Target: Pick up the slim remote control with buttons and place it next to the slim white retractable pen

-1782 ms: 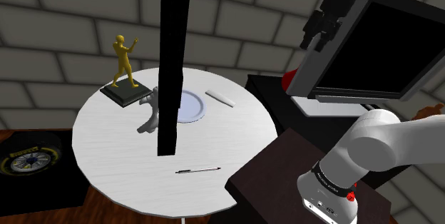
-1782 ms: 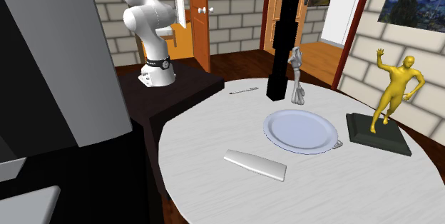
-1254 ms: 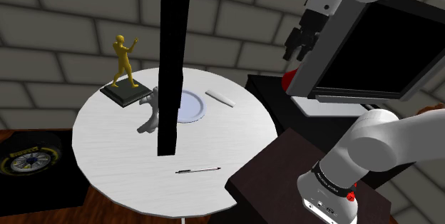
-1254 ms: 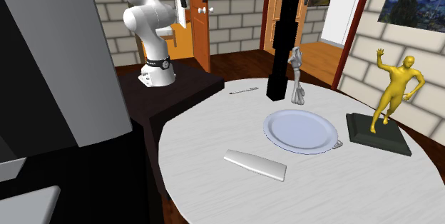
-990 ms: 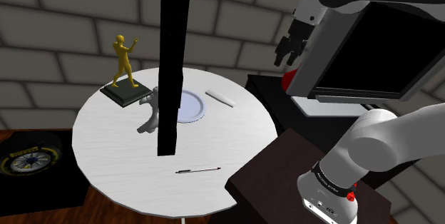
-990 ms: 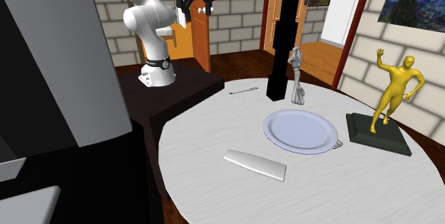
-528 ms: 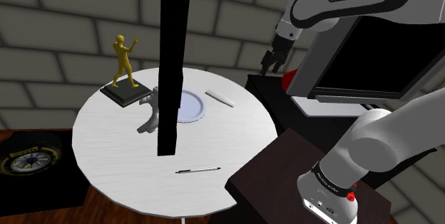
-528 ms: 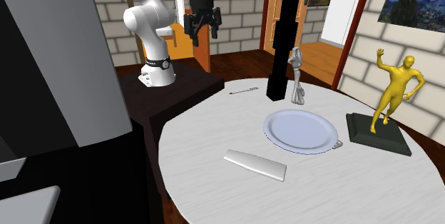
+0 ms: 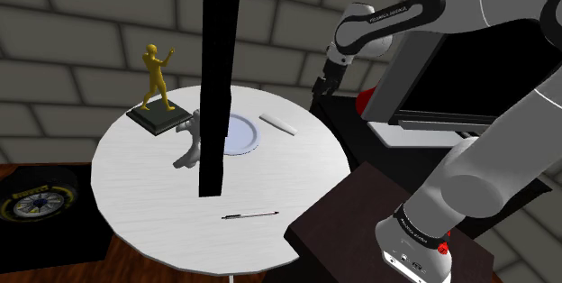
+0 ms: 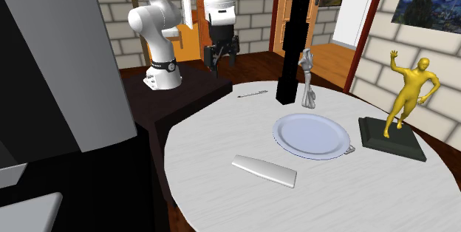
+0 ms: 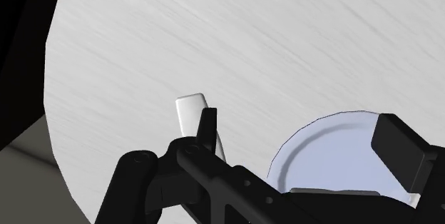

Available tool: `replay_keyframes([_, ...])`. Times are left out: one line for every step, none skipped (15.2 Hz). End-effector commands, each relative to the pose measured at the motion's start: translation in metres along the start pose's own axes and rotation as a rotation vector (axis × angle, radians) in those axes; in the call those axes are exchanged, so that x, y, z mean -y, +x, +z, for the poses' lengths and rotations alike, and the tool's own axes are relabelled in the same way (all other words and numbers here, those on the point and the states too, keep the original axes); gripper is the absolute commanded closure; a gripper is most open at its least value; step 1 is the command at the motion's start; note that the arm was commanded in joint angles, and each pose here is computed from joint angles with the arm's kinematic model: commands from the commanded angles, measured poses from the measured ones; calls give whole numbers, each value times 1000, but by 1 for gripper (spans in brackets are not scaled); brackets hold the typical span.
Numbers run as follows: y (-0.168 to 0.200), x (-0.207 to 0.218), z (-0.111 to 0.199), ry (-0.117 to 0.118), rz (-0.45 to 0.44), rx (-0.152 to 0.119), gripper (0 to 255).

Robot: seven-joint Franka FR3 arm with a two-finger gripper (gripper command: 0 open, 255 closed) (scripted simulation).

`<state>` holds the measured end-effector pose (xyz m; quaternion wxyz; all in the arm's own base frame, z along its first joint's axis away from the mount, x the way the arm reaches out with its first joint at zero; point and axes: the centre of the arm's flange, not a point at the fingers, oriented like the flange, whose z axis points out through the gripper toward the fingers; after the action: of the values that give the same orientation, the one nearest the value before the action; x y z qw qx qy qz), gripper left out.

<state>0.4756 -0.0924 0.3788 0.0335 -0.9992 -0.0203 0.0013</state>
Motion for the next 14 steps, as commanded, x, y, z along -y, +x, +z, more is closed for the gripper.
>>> replay_keyframes([17,-9,22,-6,-19,-1,0])
replay_keyframes([25,-12,32,-8,-29,-1,0])
replay_keyframes([33,-16,41,-11,-38,-1,0])
replay_keyframes([42,-19,51,-13,-47,-1,0])
replay_keyframes([50,-22,61,-15,-57,-1,0])
replay_keyframes([58,-25,70,-18,-66,-1,0])
replay_keyframes([66,-28,80,-20,-75,-1,0])
replay_keyframes([75,-31,90,-23,-85,-1,0])
replay_keyframes([83,-34,99,-25,-94,-1,0])
replay_keyframes([92,-37,109,-27,-103,-1,0])
replay_keyframes([100,-39,119,-30,-112,-1,0])
replay_keyframes([108,-42,128,-32,-122,-1,0])
replay_keyframes([117,-45,138,-34,-131,-1,0])
replay_keyframes([125,-47,147,-37,-140,-1,0])
